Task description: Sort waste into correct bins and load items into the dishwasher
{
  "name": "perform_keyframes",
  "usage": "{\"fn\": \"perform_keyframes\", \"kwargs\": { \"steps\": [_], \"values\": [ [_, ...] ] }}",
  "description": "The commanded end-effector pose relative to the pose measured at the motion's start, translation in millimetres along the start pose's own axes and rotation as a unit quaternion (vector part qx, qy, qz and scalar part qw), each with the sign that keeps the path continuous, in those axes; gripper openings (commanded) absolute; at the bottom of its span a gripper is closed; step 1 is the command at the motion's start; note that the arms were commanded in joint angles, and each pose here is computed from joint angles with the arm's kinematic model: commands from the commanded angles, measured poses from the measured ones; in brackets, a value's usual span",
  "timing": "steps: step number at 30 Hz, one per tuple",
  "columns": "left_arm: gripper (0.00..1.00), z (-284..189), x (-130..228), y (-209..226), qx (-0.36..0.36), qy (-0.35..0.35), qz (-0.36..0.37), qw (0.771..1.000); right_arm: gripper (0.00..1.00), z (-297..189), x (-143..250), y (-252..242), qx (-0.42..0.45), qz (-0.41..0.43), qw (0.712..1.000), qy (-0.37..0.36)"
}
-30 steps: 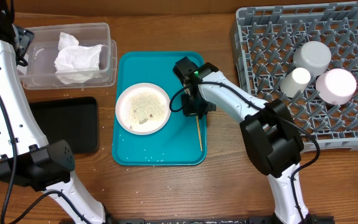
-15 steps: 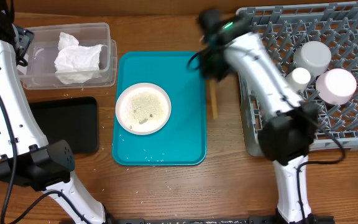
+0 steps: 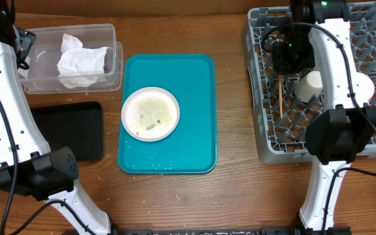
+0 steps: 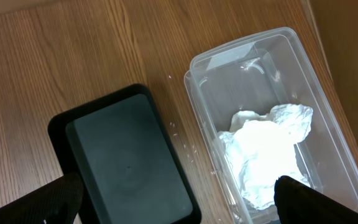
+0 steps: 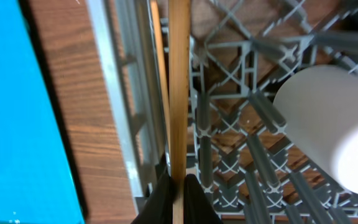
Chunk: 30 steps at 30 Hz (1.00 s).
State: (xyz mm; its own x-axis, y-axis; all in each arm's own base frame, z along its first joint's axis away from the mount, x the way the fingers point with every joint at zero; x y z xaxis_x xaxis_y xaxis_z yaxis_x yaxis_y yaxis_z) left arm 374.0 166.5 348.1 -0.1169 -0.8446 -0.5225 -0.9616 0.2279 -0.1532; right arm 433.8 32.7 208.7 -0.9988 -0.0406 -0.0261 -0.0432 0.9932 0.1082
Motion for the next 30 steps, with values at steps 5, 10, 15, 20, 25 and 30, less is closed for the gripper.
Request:
{"fn": "perform_keyframes", "kwargs": {
  "steps": [5,10,15,20,25,30],
  "values": [
    [1.0,3,1,-2,-0.007,-0.005,0.0,1.0,0.2,12,7,6,-0.026,-0.02,0.999,0.019],
    [1.0,3,1,-2,-0.007,-0.005,0.0,1.0,0.33,11,8,6,-0.027,-0.013,0.999,0.022],
    [1.0,3,1,-2,-0.007,-0.005,0.0,1.0,0.41,-9,7,5,-0.037,0.026,0.999,0.003],
    [1.0,3,1,-2,-0.007,-0.005,0.0,1.0,0.75,-56,5,-12,-0.037,0.082,0.993,-0.071],
    [1.0,3,1,-2,-0.007,-0.005,0.0,1.0,1.0,-118,21,-70,-0.035,0.197,0.966,-0.163],
    [1.0,3,1,-2,-0.007,-0.005,0.0,1.0,1.0,-150,50,-136,-0.023,0.302,0.931,-0.206]
  ]
}}
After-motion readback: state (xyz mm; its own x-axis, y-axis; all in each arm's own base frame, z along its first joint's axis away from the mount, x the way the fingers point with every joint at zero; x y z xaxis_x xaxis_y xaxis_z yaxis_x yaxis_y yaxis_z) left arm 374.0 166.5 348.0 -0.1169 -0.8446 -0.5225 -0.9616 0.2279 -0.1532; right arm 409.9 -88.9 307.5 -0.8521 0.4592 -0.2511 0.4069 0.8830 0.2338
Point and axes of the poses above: each gripper's point midway between its finger pads, its own z axis out along the fingers, its own y axis along the line the jaws close on, x = y × z, the point moved 6 cm from there along -z, back along the fingers, and after that the axes turned 4 degrees about -z, right-handed, at the moved point
